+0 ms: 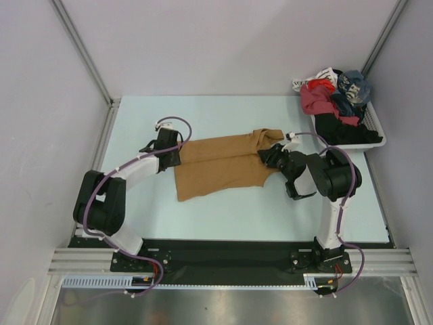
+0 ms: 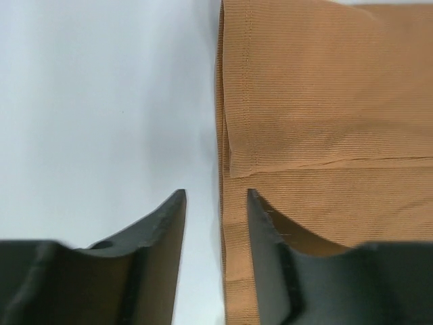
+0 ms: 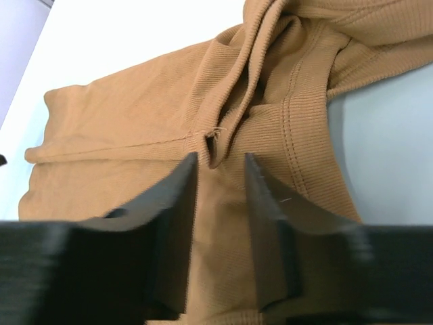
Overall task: Fold and stack the tank tops
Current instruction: Fold the tank top
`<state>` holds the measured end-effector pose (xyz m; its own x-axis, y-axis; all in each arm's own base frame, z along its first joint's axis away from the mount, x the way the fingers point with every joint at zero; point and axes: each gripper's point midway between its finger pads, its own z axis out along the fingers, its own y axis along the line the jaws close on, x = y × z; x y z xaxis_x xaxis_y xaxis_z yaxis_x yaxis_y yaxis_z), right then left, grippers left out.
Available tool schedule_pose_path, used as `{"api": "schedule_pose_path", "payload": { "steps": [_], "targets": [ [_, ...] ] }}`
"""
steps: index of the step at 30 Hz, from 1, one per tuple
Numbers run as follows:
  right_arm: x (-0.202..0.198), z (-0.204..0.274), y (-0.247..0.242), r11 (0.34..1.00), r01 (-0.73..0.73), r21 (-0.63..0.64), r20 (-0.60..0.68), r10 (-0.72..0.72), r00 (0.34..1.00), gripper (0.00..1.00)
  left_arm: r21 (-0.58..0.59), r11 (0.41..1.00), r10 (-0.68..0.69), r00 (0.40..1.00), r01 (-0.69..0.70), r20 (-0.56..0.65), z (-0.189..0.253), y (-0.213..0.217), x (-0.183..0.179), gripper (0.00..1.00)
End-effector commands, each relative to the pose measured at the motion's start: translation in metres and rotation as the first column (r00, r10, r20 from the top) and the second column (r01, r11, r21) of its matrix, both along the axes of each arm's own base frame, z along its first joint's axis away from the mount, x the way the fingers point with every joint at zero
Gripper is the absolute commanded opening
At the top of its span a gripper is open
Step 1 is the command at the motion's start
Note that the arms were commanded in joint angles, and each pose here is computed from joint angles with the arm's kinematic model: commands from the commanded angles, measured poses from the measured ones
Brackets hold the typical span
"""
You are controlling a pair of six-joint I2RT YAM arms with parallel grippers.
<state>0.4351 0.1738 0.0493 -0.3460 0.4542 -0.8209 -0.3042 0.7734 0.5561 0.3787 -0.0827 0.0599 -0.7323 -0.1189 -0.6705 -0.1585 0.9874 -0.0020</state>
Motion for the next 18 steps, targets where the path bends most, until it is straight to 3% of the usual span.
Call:
{"api": "schedule_pose_path", "payload": {
  "steps": [1, 4, 7, 9, 10, 11, 12, 13, 18],
  "targets": [
    [0.007, 0.102, -0.006, 0.998, 0.031, 0.055, 0.351, -0.048, 0.935, 0.4, -0.039, 0.999, 0.015, 0.994, -0.011, 0.108, 0.032, -0.003, 0.005, 0.48],
    [-0.002, 0.125, -0.011, 0.997, 0.044, 0.055, 0.379, -0.062, 0.923, 0.52, -0.064, 0.998, 0.008, 0.99, 0.0, 0.14, 0.048, -0.005, -0.001, 0.54],
    [-0.007, 0.096, -0.013, 0.997, 0.075, -0.004, 0.194, -0.073, 0.978, 0.51, -0.085, 0.996, 0.005, 0.989, 0.008, 0.15, 0.06, -0.009, -0.014, 0.59],
    [-0.012, 0.115, -0.009, 0.996, 0.087, -0.023, 0.177, -0.082, 0.981, 0.5, -0.099, 0.995, 0.009, 0.991, 0.005, 0.137, 0.058, -0.011, -0.028, 0.64],
    [-0.012, 0.115, -0.011, 0.994, 0.109, -0.031, 0.139, -0.104, 0.985, 0.49, -0.117, 0.993, -0.009, 0.991, 0.024, 0.132, 0.057, -0.016, -0.034, 0.71],
    [-0.019, 0.101, -0.019, 0.987, 0.141, -0.078, 0.019, -0.14, 0.99, 0.49, -0.138, 0.99, -0.007, 0.99, 0.027, 0.14, 0.059, -0.017, -0.044, 0.75],
    [-0.012, 0.115, -0.023, 0.981, 0.186, -0.06, -0.015, -0.188, 0.982, 0.48, -0.149, 0.989, -0.007, 0.991, 0.027, 0.132, 0.057, -0.017, -0.051, 0.78],
    [-0.024, 0.086, -0.034, 0.968, 0.209, -0.142, -0.165, -0.232, 0.959, 0.48, -0.167, 0.985, -0.012, 0.992, 0.034, 0.129, 0.056, -0.019, -0.057, 0.8],
    [-0.053, 0.104, -0.049, 0.954, 0.223, -0.2, -0.244, -0.269, 0.932, 0.5, -0.246, 0.968, 0.0, 0.989, 0.037, 0.147, 0.056, -0.018, -0.086, 0.89]
  ]
}}
